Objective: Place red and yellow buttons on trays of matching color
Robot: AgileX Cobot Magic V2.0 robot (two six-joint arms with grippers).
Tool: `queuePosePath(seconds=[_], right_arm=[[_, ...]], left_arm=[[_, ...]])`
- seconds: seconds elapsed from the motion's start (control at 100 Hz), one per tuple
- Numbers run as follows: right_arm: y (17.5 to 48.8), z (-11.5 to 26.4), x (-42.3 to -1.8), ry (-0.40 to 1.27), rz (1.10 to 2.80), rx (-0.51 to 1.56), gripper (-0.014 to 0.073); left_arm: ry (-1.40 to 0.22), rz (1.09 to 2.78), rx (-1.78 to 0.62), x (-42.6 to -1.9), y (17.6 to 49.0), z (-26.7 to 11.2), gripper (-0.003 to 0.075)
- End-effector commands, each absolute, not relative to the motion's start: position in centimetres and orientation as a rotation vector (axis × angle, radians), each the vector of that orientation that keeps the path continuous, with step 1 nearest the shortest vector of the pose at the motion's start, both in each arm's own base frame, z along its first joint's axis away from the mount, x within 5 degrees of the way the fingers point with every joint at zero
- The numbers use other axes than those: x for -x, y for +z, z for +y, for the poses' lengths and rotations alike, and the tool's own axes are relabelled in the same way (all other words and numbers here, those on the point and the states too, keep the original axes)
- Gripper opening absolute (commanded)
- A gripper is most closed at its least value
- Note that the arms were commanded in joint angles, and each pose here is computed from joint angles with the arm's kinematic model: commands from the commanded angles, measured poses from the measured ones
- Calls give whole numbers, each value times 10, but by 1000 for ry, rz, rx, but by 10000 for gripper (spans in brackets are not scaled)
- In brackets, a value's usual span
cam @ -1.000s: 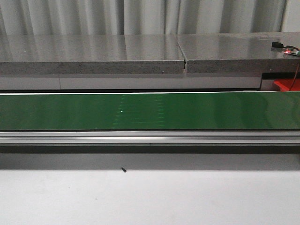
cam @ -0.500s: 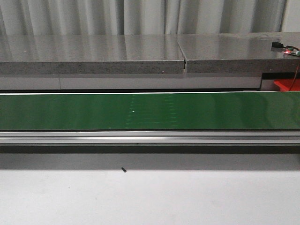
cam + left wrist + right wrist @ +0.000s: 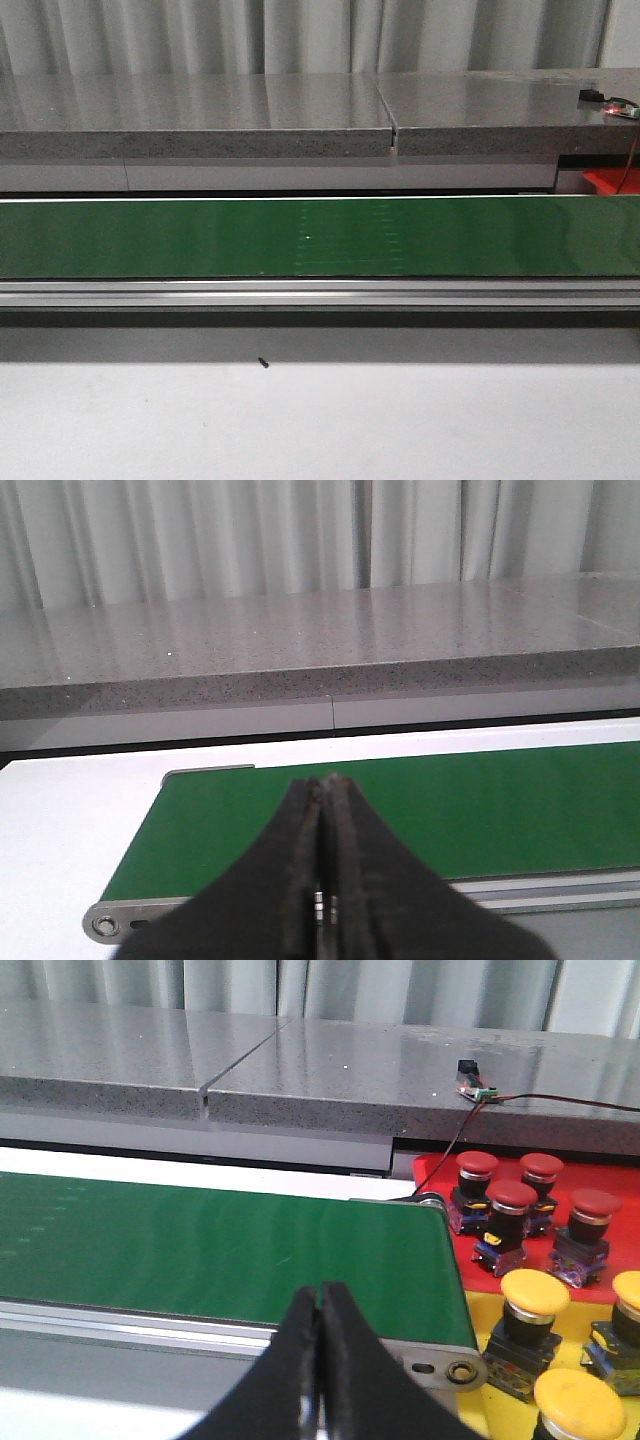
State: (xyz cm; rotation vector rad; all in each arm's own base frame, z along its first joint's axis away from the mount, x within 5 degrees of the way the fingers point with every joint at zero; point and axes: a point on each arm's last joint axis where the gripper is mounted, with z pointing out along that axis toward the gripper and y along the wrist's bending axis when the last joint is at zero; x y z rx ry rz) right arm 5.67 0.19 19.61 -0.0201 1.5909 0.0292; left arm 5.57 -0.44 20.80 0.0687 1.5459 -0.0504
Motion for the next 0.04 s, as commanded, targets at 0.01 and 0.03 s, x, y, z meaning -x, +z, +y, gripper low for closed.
queuePosePath(seconds=[0.01, 0.03], right_arm=[[210, 2, -54, 19, 1478, 23, -69], [210, 2, -54, 19, 1478, 23, -69]], left_arm=[[-68, 1464, -59, -54, 206, -4, -20], [-68, 1464, -59, -54, 206, -4, -20]])
